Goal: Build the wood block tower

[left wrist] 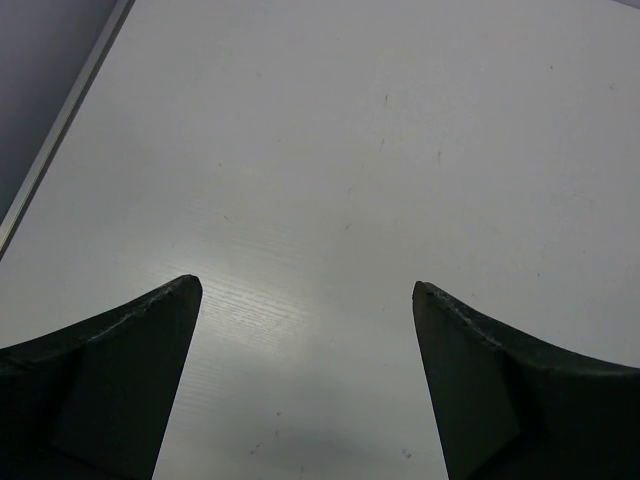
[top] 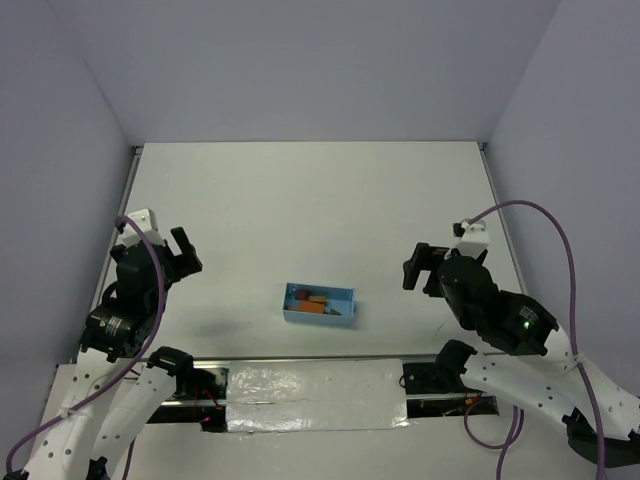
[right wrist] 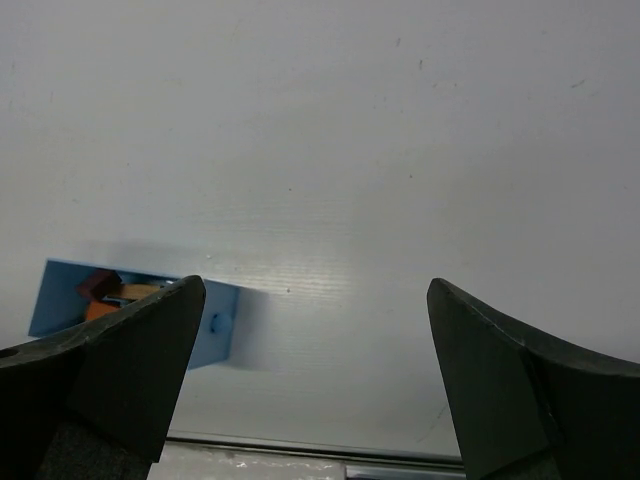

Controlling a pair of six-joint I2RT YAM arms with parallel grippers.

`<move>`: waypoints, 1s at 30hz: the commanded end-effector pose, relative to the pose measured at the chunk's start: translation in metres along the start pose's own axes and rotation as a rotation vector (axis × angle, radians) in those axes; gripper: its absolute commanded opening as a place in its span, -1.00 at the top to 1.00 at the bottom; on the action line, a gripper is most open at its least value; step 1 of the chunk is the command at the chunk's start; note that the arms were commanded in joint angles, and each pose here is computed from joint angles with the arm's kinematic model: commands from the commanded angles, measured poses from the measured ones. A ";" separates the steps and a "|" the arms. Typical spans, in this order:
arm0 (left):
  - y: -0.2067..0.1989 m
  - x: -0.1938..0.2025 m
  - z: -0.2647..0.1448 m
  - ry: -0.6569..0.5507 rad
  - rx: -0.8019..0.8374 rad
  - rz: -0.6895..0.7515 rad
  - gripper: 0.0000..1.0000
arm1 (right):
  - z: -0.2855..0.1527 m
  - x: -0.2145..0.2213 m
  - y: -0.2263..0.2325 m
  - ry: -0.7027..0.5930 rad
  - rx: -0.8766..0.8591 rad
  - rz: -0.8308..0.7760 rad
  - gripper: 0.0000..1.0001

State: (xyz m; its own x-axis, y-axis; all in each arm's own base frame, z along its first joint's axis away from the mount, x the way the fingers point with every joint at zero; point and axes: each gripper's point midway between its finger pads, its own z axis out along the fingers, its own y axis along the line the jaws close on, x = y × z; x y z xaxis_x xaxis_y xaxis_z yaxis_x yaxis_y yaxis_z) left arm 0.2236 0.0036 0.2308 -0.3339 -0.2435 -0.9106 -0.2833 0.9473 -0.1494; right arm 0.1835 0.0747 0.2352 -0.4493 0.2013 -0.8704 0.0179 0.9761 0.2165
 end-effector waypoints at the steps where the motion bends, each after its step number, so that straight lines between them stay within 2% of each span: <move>1: -0.008 -0.012 -0.001 -0.032 0.034 -0.011 -0.99 | 0.002 -0.009 0.017 -0.013 -0.068 -0.047 -0.99; 3: -0.008 -0.012 -0.002 -0.031 0.035 -0.011 -0.99 | 0.004 -0.005 0.038 -0.009 -0.189 -0.101 -0.99; 4: -0.008 -0.012 -0.002 -0.033 0.034 -0.013 -0.99 | -0.002 0.006 0.059 0.026 -0.338 -0.190 -0.99; 7: -0.008 -0.013 -0.002 -0.035 0.037 -0.011 -0.99 | -0.015 0.018 0.099 0.044 -0.589 -0.249 -0.99; 10: -0.009 -0.012 -0.002 -0.034 0.044 -0.007 -0.99 | -0.010 0.036 0.117 0.099 -0.684 -0.371 -0.96; 13: -0.011 -0.011 -0.001 -0.025 0.049 -0.002 -0.99 | 0.014 0.068 0.123 0.246 -0.634 -0.479 -0.82; 15: -0.011 -0.010 0.000 -0.022 0.051 -0.002 -0.99 | 0.028 0.090 0.124 0.343 -0.569 -0.577 -0.67; 18: -0.012 -0.011 -0.001 -0.026 0.058 -0.001 -0.99 | 0.027 0.118 0.147 0.411 -0.633 -0.701 -0.55; 20: -0.013 -0.010 -0.001 -0.025 0.064 0.000 -0.99 | 0.019 0.133 0.169 0.408 -0.741 -0.768 -0.54; 24: -0.014 -0.011 -0.001 -0.027 0.071 0.001 -0.99 | 0.017 0.157 0.193 0.438 -0.820 -0.875 -0.45; 30: -0.015 -0.012 -0.003 -0.033 0.078 -0.002 -0.99 | 0.041 0.170 0.210 0.435 -0.770 -0.970 -0.19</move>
State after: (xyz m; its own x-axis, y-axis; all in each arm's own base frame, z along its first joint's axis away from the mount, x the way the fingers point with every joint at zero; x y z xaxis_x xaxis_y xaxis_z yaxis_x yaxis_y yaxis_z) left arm 0.2256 -0.0050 0.2297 -0.3496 -0.2430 -0.9048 -0.2416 0.9565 -0.1635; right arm 0.1308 0.2932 0.0966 -0.3202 -0.7602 -0.5654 -0.9126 0.4077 -0.0313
